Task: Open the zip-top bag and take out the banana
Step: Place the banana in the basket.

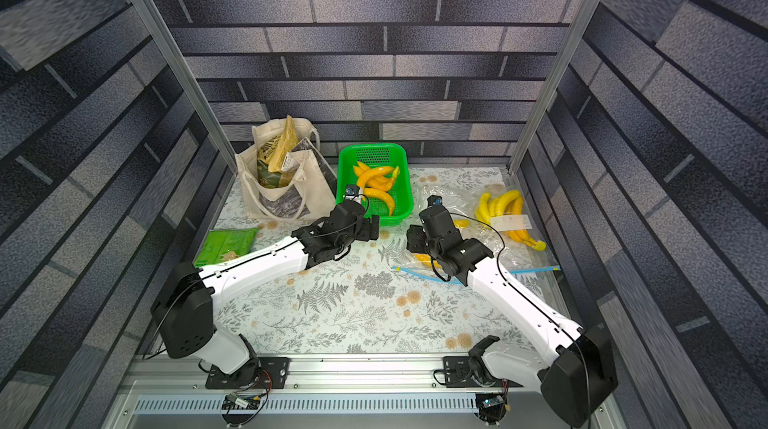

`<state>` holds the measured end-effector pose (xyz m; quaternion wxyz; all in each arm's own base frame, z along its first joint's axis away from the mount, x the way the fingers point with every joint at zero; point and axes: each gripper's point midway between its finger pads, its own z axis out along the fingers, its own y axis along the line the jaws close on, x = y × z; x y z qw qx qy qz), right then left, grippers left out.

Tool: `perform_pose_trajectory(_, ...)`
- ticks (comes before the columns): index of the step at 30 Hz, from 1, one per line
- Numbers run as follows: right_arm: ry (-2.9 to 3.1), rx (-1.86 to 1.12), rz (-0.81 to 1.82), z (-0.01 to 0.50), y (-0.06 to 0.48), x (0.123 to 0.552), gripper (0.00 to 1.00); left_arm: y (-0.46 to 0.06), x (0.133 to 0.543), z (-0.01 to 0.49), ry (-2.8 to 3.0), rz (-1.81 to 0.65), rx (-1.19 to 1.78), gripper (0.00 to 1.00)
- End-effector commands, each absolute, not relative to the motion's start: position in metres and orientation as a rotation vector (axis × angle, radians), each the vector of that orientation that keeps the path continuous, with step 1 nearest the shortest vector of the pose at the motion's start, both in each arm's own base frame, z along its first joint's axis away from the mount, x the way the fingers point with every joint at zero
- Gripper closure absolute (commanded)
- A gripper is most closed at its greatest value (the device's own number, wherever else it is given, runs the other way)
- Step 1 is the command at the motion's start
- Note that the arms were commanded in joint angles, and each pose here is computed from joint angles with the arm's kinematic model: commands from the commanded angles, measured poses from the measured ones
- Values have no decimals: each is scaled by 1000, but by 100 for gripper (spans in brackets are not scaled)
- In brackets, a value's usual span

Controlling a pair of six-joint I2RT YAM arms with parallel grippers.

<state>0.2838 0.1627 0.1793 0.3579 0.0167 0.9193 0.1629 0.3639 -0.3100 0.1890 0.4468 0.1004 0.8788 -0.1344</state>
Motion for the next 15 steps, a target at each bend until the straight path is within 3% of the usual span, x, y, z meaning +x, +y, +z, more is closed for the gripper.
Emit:
perform_pose_trajectory(1, 2413, 203, 412, 153, 139, 257, 42, -336, 360, 169, 2242, -342, 356, 5)
perform_pose_trajectory(9, 2499, 280, 665, 90, 157, 224, 49, -396, 365, 113, 2375, -424, 514, 7)
perform_pose_trajectory(15, 2528, 327, 675, 61, 160, 225, 53, -411, 373, 90, 2417, -432, 526, 6)
